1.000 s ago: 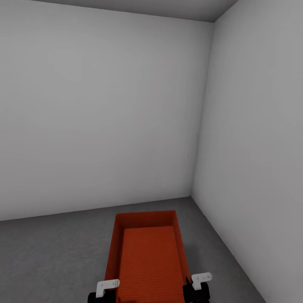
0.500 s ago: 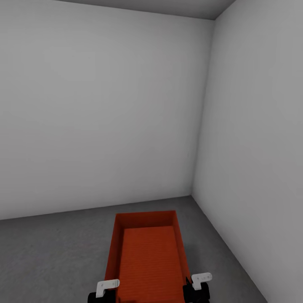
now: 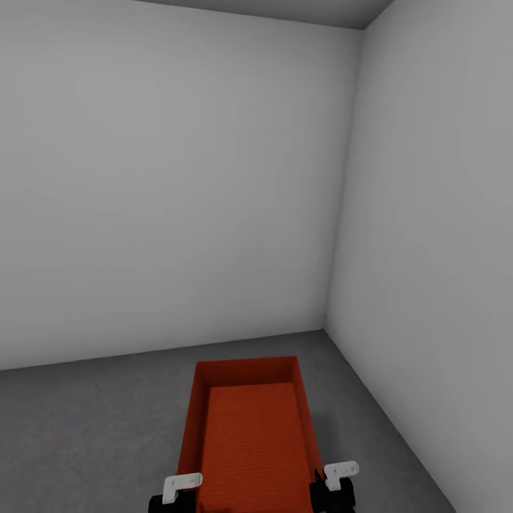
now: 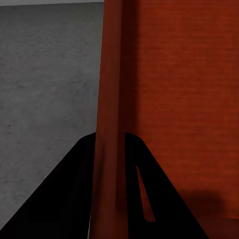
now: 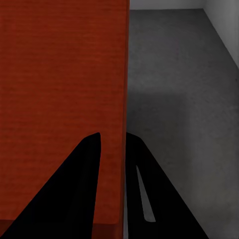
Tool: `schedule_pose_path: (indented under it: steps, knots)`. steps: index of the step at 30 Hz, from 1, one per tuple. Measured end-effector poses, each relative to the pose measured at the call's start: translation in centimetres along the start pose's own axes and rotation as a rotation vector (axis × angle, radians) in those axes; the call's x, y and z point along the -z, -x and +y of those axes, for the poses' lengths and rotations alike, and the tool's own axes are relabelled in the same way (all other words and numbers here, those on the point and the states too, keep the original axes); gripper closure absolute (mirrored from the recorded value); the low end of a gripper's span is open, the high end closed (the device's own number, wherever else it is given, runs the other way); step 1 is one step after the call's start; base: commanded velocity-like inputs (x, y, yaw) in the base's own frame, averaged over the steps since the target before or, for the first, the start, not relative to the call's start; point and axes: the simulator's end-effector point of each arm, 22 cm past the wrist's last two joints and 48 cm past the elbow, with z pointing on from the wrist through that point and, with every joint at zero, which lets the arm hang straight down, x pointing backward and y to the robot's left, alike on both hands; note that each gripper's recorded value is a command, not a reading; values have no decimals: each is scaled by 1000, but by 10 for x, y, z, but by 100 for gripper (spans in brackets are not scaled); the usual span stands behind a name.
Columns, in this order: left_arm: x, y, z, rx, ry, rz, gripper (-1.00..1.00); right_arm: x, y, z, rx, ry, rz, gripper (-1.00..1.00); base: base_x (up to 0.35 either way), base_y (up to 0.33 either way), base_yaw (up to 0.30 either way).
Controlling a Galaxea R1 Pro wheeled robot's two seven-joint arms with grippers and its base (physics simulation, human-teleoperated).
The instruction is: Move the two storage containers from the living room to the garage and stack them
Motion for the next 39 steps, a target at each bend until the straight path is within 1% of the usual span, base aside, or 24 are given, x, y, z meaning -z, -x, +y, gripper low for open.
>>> schedule_pose_path:
  steps: [24,32,39]
  knots:
    - [-22,-31,0,-1,0,-2,100,-21,-32,1,-1,-1,-2,100,0,0,0]
    - [-22,-31,0,-1,0,-2,100,-21,-32,1,0,-1,-2,100,0,0,0]
    - [-28,-41,0,-1,0,-2,100,-27,-42,1,0,0,-2,100,0,0,0]
